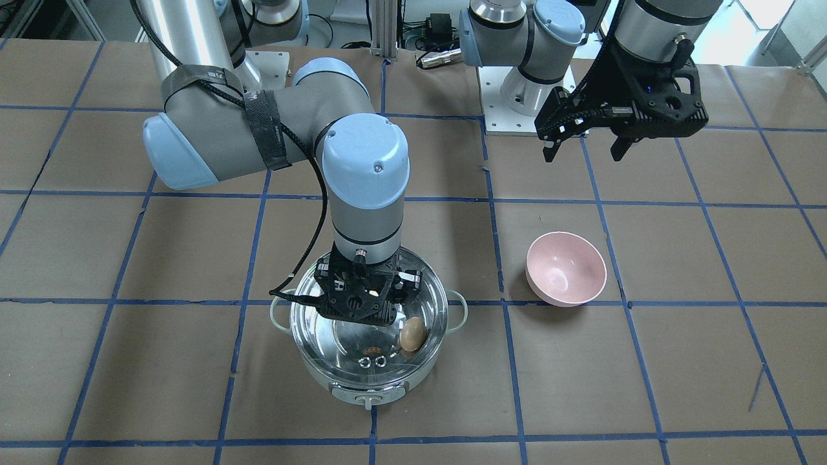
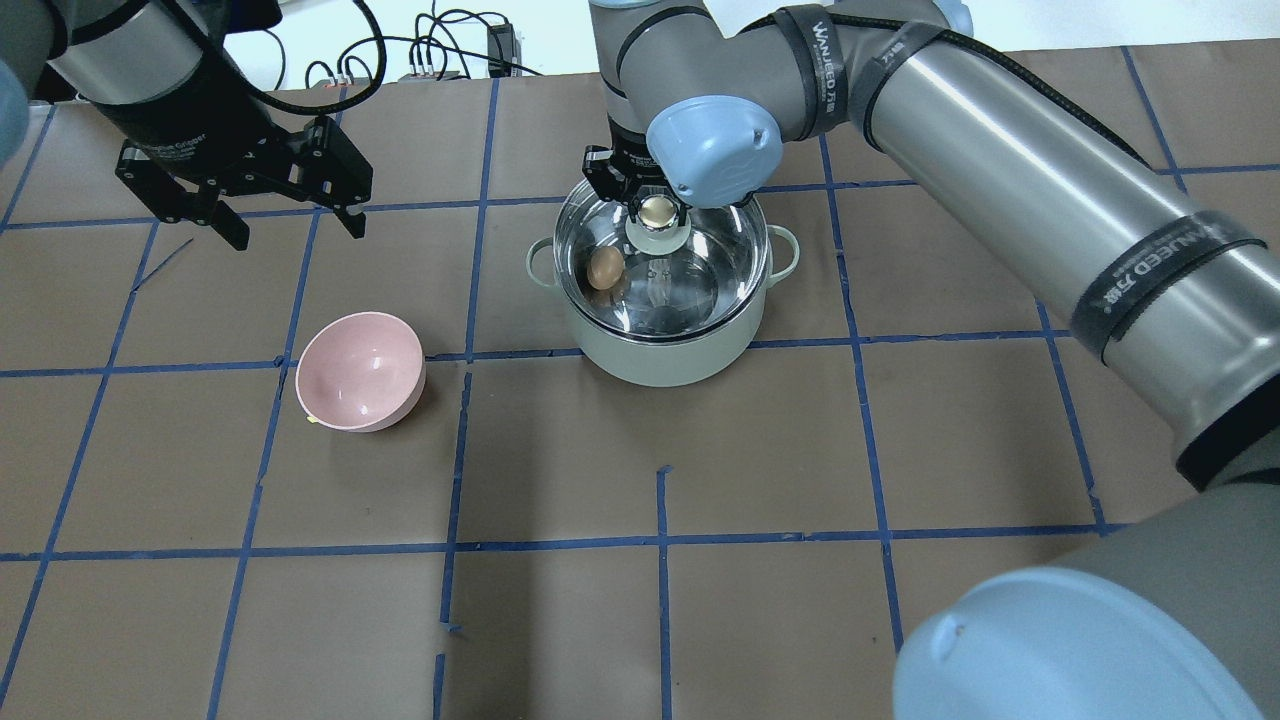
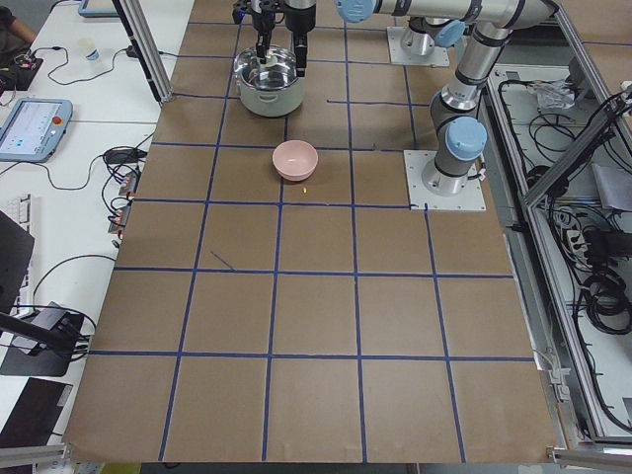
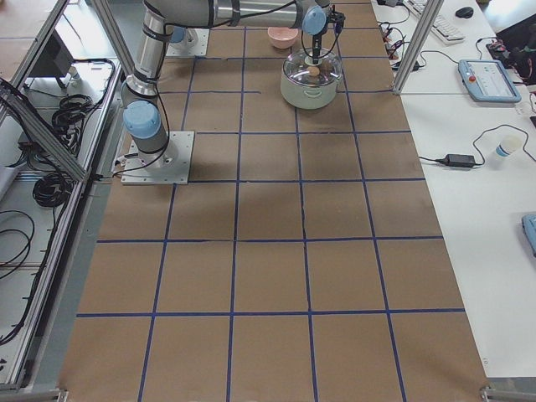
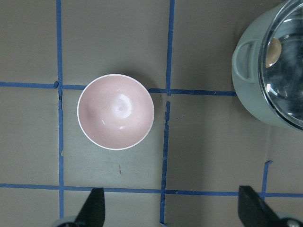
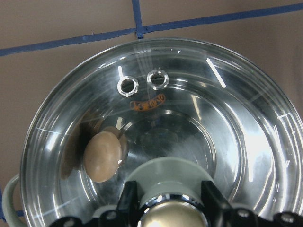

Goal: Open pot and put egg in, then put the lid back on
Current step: 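Lower the glass lid onto the pot with the right gripper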

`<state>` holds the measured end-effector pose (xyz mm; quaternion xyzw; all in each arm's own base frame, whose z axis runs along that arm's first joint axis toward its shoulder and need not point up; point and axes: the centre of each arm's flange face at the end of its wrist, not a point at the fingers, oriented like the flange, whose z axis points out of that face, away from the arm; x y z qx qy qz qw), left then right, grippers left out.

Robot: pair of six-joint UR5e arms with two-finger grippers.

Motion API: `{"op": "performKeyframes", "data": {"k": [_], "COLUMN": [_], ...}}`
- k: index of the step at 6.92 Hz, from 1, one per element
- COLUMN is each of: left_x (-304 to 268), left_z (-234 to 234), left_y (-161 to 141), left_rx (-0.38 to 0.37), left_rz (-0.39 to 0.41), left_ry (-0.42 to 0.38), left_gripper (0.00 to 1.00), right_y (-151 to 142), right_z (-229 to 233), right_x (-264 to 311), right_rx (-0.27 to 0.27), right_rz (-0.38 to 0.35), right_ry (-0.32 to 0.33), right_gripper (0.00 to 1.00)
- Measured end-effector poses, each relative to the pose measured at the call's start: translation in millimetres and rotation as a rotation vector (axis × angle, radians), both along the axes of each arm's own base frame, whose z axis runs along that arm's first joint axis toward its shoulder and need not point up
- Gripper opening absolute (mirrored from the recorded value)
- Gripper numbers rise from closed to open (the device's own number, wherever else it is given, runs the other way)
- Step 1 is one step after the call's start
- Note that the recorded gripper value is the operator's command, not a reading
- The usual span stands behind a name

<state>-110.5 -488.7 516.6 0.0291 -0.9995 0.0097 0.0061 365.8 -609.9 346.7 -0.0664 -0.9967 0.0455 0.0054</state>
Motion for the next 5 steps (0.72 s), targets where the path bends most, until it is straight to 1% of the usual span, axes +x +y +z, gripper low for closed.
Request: {"op": "performKeyframes", "data": {"k": [5], "left_x": [0.2], "left_z": [1.2], "left_y": [-0.2], "left_rx": [-0.002], "left_rz": [0.002], "left_ry": [0.0], "left_gripper": [1.0], "right_y": [0.8], "right_z": [-0.1], "right_x": [-0.5], "right_rx": [0.005], "right_rz": [0.007], "right_ry": [0.004], "right_gripper": [0.06]}}
